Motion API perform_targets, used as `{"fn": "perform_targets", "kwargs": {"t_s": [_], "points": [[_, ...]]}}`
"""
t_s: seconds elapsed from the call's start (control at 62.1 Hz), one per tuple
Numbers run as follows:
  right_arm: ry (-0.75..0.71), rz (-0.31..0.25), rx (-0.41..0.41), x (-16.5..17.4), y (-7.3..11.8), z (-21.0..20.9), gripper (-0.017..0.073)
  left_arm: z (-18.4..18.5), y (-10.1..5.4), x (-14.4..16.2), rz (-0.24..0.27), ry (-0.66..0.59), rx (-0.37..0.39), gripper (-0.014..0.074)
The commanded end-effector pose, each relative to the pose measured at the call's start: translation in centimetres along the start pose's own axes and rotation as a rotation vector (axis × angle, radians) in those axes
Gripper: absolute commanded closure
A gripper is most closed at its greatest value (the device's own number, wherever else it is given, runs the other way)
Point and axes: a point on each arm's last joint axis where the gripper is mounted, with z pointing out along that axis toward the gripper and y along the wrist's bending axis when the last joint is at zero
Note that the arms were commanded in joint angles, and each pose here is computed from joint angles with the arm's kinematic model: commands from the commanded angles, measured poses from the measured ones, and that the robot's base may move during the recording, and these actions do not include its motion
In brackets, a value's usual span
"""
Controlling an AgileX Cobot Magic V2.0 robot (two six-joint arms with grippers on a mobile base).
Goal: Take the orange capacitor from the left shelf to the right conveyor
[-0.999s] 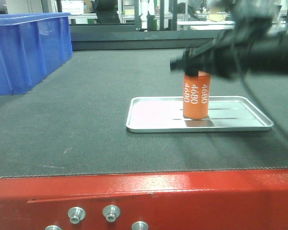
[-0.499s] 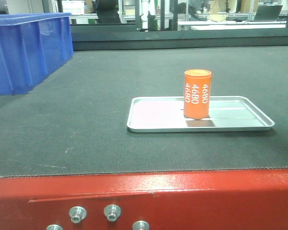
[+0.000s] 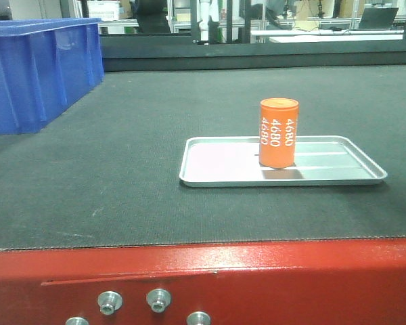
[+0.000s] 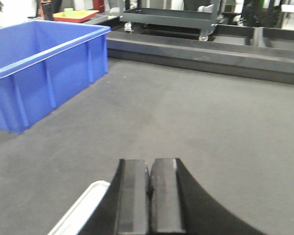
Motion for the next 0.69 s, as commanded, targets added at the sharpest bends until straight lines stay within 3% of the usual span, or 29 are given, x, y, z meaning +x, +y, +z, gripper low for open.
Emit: {"fn": "perform_targets", "kwargs": {"t_s": [0.0, 0.097, 0.258, 0.483, 0.677], "points": [[-0.167, 0.0, 0.053, -2.4, -0.9, -1.9, 0.05, 0.0, 0.0, -1.0, -0.006, -0.081, 0.006, 0.0699], [-0.255, 0.062, 0.187, -2.2, -2.6, -5.1, 0.0507, 0.0, 0.0, -1.0, -0.006, -0.081, 0.006, 0.0699], [-0.358, 0.05, 0.328, 0.7, -3.0, -9.7, 0.0505, 0.0, 0.0, -1.0, -0.006, -0.081, 0.006, 0.0699], [-0.357, 0.047, 0.315, 8.9, -2.1, -12.2, 0.0505, 0.0, 0.0, -1.0, -0.006, -0.081, 0.006, 0.0699], [-0.292, 0.059, 0.286, 12.0, -1.9, -12.4, 0.0505, 0.0, 0.0, -1.0, -0.006, -0.081, 0.006, 0.0699]]}}
